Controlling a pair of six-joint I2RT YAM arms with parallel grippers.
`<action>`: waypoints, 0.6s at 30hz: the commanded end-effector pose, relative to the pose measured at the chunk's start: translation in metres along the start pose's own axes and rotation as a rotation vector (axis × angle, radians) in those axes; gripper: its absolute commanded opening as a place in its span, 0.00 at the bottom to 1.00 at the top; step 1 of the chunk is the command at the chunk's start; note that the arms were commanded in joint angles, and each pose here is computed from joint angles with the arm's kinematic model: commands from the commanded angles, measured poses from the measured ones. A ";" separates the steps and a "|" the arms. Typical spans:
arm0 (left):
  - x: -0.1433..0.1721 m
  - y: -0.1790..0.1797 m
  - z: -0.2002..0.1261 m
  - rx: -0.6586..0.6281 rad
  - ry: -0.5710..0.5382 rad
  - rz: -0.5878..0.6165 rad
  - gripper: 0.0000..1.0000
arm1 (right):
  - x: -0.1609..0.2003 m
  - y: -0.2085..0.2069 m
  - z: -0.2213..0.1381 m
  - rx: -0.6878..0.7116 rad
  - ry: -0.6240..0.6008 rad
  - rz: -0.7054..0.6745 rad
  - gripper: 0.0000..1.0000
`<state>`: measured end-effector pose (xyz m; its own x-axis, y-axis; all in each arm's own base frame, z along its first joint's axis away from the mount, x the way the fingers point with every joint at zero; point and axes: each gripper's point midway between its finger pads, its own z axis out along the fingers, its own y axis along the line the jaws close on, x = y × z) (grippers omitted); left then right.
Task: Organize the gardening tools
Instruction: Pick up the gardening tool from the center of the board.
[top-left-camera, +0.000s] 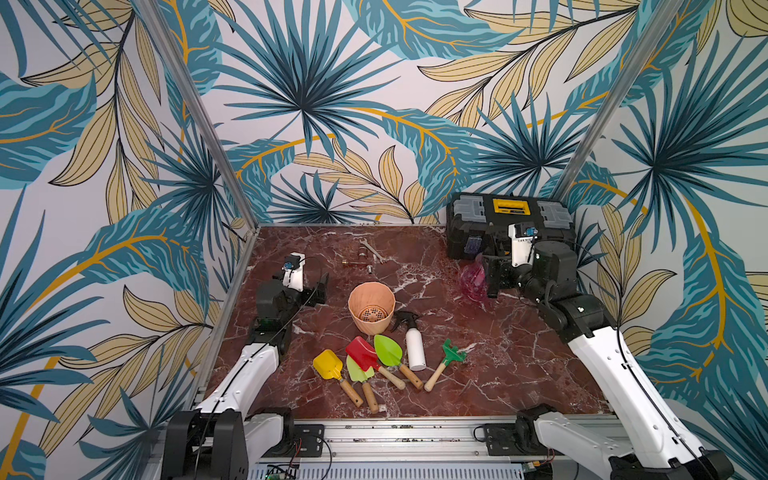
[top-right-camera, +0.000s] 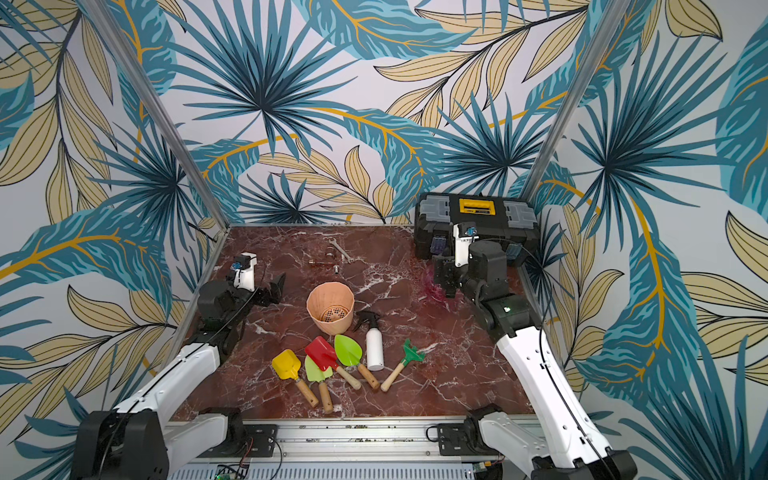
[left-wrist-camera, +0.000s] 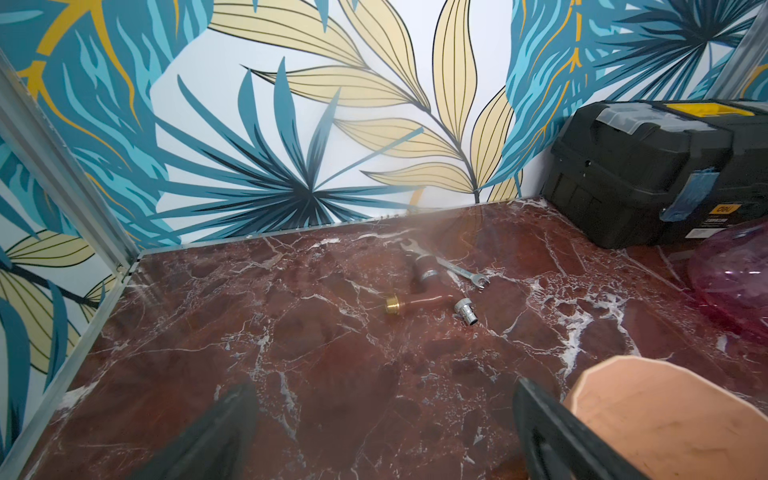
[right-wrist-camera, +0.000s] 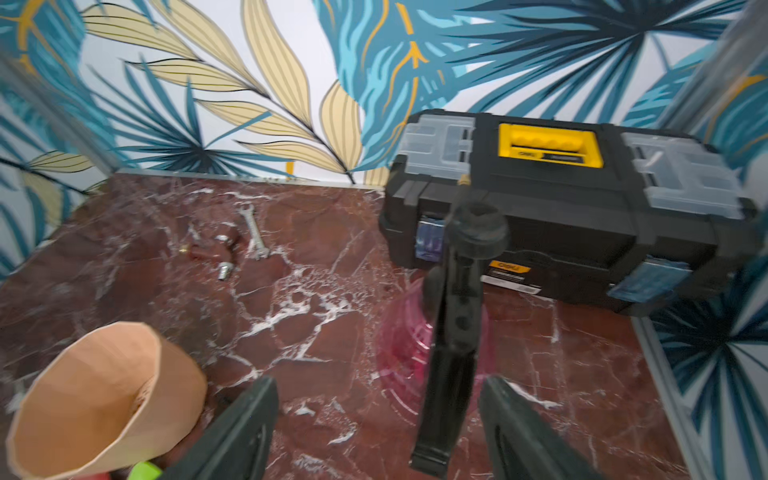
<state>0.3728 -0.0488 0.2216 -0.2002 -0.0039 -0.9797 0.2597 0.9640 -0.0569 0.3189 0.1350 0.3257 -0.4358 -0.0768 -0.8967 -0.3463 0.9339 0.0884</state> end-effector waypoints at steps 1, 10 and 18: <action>-0.010 -0.011 -0.005 0.036 0.014 -0.026 1.00 | 0.028 0.052 -0.004 -0.274 0.125 -0.014 0.79; -0.025 -0.019 -0.016 0.053 0.024 -0.082 1.00 | 0.089 0.086 0.029 -0.373 0.310 0.066 0.75; -0.014 -0.019 -0.018 0.046 0.064 -0.117 1.00 | 0.177 0.118 0.057 -0.382 0.572 0.160 0.73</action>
<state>0.3561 -0.0604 0.2334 -0.2868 -0.0827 -0.9544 0.2704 0.9488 -0.1634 0.2569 0.2402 0.1672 -0.7964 -0.2481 -0.5515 -0.5067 0.7715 0.3847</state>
